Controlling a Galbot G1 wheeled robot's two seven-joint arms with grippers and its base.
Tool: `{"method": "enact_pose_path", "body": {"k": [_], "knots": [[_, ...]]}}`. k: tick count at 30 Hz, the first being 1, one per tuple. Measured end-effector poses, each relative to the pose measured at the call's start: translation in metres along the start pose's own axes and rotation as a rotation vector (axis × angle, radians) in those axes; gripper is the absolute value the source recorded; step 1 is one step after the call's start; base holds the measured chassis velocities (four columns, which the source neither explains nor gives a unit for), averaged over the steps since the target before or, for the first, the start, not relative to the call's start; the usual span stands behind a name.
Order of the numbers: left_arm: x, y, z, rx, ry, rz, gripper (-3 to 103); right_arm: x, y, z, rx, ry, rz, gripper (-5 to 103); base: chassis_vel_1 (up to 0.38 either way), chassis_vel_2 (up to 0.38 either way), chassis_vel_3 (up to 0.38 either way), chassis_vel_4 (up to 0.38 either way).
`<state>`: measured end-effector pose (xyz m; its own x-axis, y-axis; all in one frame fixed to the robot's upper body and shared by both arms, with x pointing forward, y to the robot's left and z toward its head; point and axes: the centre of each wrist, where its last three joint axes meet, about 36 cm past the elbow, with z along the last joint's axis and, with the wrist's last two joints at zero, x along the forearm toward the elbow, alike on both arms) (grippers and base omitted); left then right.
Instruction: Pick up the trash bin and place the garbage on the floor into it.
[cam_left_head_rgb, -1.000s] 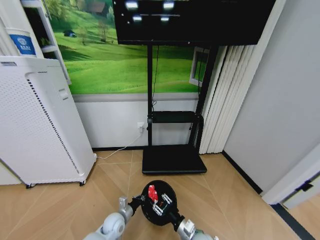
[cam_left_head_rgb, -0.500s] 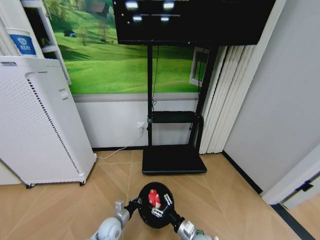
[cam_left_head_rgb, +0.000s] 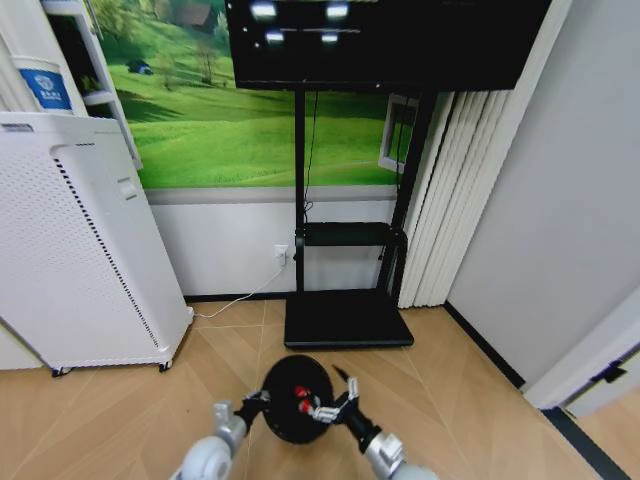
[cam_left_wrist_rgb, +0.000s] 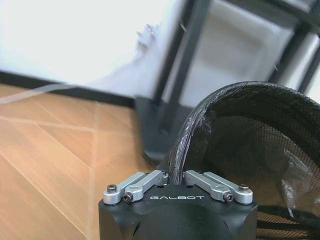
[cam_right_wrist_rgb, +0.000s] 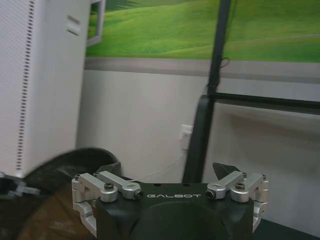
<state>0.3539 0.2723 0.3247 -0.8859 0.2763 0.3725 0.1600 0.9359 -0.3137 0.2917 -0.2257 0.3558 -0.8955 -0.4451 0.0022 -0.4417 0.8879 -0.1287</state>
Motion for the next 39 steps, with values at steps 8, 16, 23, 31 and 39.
{"method": "enact_pose_path", "body": {"k": [8, 16, 23, 31, 39], "knots": [[0.022, 0.030, -0.020, 0.063, -0.095, -0.143, 2, 0.035, -0.040, 0.004, 0.108, 0.162, 0.078, 100, 0.000, 0.000, 0.000, 0.000], [0.043, 0.050, -0.020, 0.094, -0.120, -0.277, 2, 0.052, -0.056, 0.042, 0.198, 0.341, 0.024, 100, 0.000, 0.000, 0.000, 0.000], [0.071, 0.066, -0.033, 0.077, -0.157, -0.318, 2, 0.051, -0.053, 0.074, 0.216, 0.468, 0.132, 100, 0.000, 0.000, 0.000, 0.000], [0.094, 0.077, -0.042, 0.091, -0.189, -0.349, 2, 0.084, -0.071, 0.101, 0.289, 0.625, 0.020, 100, 0.000, 0.000, 0.000, 0.000], [0.087, 0.074, -0.038, 0.110, -0.188, -0.347, 2, 0.100, -0.068, 0.114, 0.314, 0.680, -0.077, 100, 0.000, 0.000, 0.000, 0.000]]}}
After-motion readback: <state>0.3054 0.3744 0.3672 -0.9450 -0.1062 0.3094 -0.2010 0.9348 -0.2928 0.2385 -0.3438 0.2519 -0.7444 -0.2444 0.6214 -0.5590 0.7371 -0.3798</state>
